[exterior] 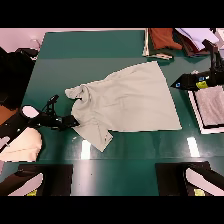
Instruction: Fold the shirts.
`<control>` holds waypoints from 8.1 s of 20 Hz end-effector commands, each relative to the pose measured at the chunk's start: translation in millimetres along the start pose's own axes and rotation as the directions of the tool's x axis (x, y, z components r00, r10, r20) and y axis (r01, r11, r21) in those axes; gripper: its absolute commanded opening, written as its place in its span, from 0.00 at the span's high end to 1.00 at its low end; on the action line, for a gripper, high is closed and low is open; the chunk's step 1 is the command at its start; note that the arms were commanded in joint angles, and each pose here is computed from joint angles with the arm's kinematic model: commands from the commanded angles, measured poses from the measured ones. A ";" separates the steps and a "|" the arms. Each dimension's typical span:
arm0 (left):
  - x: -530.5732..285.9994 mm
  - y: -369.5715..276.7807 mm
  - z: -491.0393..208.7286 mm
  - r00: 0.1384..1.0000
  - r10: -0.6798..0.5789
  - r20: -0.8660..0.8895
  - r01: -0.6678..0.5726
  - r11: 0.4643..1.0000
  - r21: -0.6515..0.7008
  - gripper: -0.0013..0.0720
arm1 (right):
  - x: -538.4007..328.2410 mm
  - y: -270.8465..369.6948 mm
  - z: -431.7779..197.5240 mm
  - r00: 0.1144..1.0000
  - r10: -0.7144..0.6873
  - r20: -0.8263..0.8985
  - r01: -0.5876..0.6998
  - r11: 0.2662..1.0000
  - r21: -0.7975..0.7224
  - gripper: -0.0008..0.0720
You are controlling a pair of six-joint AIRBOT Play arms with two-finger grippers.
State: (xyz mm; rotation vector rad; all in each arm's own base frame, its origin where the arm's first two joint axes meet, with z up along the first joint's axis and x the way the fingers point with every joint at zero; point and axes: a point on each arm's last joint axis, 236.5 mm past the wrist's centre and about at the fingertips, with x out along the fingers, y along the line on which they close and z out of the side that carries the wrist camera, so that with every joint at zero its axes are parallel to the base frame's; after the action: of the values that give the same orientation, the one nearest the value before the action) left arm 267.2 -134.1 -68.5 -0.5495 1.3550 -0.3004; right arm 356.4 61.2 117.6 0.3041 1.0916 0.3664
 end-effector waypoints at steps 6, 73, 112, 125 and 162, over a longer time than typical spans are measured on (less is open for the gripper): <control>-38.4 -44.8 45.8 0.993 -0.048 0.112 0.035 0.992 0.119 0.95 | -2.2 -54.6 -55.6 0.988 -0.008 -0.153 0.031 0.989 0.148 0.47; -46.4 -12.1 225.4 0.984 0.143 0.102 -0.167 0.942 0.293 0.95 | 98.6 -99.6 57.8 0.978 -0.145 -0.148 0.149 0.989 0.017 0.96; -61.5 -8.7 -14.9 1.000 0.010 0.019 -0.011 0.999 0.048 0.95 | 4.8 -118.0 -155.6 0.948 -0.152 -0.279 0.232 0.932 0.277 0.25; -73.6 -20.5 -7.8 1.000 -0.002 0.028 -0.002 0.993 0.119 0.95 | 100.0 -94.2 -232.8 0.894 0.153 -0.420 0.088 0.861 0.501 0.62; -75.9 -21.8 185.8 0.961 0.101 0.256 -0.144 0.978 0.153 0.69 | 82.2 -120.0 15.5 0.979 -0.007 -0.203 0.045 0.982 0.181 0.28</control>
State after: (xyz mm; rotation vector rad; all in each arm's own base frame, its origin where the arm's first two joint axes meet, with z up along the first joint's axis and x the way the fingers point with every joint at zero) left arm 441.5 -69.9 24.1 -0.3229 1.0609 -0.2125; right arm 423.9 -3.9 7.1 0.3629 1.3315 0.2465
